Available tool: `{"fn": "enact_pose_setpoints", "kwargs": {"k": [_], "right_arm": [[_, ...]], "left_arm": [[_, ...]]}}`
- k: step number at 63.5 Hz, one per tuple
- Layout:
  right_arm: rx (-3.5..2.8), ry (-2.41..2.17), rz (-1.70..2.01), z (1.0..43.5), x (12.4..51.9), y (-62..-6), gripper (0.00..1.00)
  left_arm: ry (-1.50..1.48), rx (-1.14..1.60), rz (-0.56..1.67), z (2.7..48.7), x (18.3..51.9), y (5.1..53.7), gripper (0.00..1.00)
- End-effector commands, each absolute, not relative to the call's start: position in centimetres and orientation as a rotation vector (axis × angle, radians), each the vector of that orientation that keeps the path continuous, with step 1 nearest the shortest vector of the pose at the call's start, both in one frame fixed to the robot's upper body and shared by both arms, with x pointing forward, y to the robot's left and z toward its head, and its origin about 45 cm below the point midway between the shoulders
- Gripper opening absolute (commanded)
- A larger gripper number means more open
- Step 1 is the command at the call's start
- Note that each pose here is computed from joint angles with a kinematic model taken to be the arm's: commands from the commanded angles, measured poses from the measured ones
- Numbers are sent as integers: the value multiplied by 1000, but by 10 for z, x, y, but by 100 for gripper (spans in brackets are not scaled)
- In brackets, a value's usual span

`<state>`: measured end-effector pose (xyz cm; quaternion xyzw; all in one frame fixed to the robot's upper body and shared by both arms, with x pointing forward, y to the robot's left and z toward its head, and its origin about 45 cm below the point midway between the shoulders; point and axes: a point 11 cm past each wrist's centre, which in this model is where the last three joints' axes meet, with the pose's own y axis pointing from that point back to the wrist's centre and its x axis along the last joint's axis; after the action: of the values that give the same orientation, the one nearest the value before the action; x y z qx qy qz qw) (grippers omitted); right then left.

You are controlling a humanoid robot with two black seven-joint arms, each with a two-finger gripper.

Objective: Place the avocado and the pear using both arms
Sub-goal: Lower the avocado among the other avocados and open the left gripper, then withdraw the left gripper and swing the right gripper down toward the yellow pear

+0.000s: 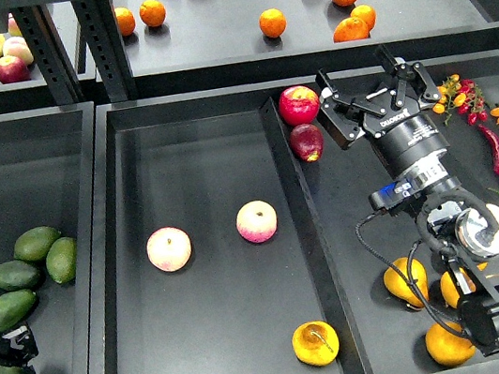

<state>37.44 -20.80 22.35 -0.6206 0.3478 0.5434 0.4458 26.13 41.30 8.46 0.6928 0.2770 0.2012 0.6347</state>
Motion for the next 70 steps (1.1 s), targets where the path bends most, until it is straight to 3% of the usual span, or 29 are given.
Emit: {"fn": "enact_pose_setpoints", "kwargs": {"k": [1, 12, 30, 36, 45, 70], "right_arm": [[-1538, 861, 1345, 224, 374, -208, 100], [-1537, 862, 1346, 223, 374, -208, 100], [-1538, 861, 1348, 223, 374, -208, 100], [-1540, 861, 1353, 223, 374, -206, 100], [-1544, 863, 1359, 221, 373, -204, 100], [-1560, 863, 1395, 213, 368, -195, 100]], "left_arm": [[629, 1582, 460, 85, 263, 412, 49], [607, 1595, 453, 86, 265, 413, 62], [605, 1602, 448, 85, 263, 414, 69], [603, 1605, 446, 85, 263, 414, 77], [590, 1563, 469, 89, 274, 406, 97], [584, 1357, 696, 135, 315, 420, 99]]}}
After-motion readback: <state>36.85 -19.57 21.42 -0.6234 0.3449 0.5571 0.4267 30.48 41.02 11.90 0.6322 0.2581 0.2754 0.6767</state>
